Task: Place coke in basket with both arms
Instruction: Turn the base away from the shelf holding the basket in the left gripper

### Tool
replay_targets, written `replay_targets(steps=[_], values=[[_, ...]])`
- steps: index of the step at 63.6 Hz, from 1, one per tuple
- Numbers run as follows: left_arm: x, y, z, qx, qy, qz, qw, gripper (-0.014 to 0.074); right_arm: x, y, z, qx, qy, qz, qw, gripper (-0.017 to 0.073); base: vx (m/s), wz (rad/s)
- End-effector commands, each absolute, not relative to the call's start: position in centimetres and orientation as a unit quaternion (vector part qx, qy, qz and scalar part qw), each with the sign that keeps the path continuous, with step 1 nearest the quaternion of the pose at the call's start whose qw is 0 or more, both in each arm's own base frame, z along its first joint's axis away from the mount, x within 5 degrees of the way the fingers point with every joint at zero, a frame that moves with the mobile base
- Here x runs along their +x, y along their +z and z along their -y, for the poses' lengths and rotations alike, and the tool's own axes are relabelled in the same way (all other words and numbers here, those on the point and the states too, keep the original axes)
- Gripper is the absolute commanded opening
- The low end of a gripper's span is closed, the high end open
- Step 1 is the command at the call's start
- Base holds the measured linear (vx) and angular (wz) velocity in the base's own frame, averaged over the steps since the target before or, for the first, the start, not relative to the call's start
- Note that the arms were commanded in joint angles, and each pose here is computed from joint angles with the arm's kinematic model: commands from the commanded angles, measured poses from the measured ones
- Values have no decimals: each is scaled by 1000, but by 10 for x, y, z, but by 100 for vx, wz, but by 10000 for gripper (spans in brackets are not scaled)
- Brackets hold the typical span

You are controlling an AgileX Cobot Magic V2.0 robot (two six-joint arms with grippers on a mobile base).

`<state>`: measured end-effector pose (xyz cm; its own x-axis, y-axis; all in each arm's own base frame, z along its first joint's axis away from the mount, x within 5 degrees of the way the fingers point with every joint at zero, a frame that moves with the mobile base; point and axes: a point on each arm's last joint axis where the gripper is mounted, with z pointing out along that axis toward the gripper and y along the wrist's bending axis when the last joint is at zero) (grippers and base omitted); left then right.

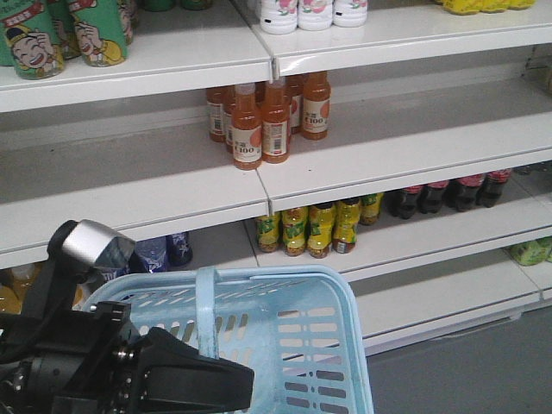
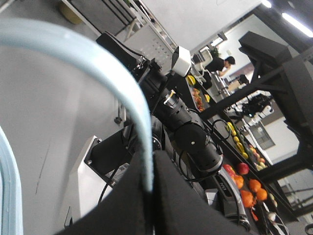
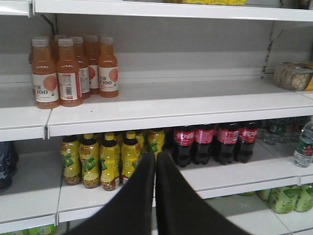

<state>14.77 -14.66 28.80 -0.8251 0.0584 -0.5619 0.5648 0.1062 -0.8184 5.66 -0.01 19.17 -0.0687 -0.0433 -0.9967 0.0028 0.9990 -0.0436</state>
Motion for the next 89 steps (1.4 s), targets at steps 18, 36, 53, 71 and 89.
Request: replay_targets(steps=[18,36,53,71,89], values=[[144,308,147,221,-673,-674,212,-8,56,196,1,-14,-26,-702,711,-5,-5,-29],[144,308,147,221,-673,-674,212,-8,56,196,1,-14,-26,-702,711,-5,-6,-26],[144,308,147,221,-673,-674,212,-8,56,196,1,-14,-26,-702,711,-5,-5,-19],[144,308,147,221,-673,-674,212,-8,56,196,1,-14,-26,-702,711,-5,-3,-11],[144,308,147,221,-673,-674,212,-8,56,196,1,-14,-26,-702,711,-5,-1,-4]])
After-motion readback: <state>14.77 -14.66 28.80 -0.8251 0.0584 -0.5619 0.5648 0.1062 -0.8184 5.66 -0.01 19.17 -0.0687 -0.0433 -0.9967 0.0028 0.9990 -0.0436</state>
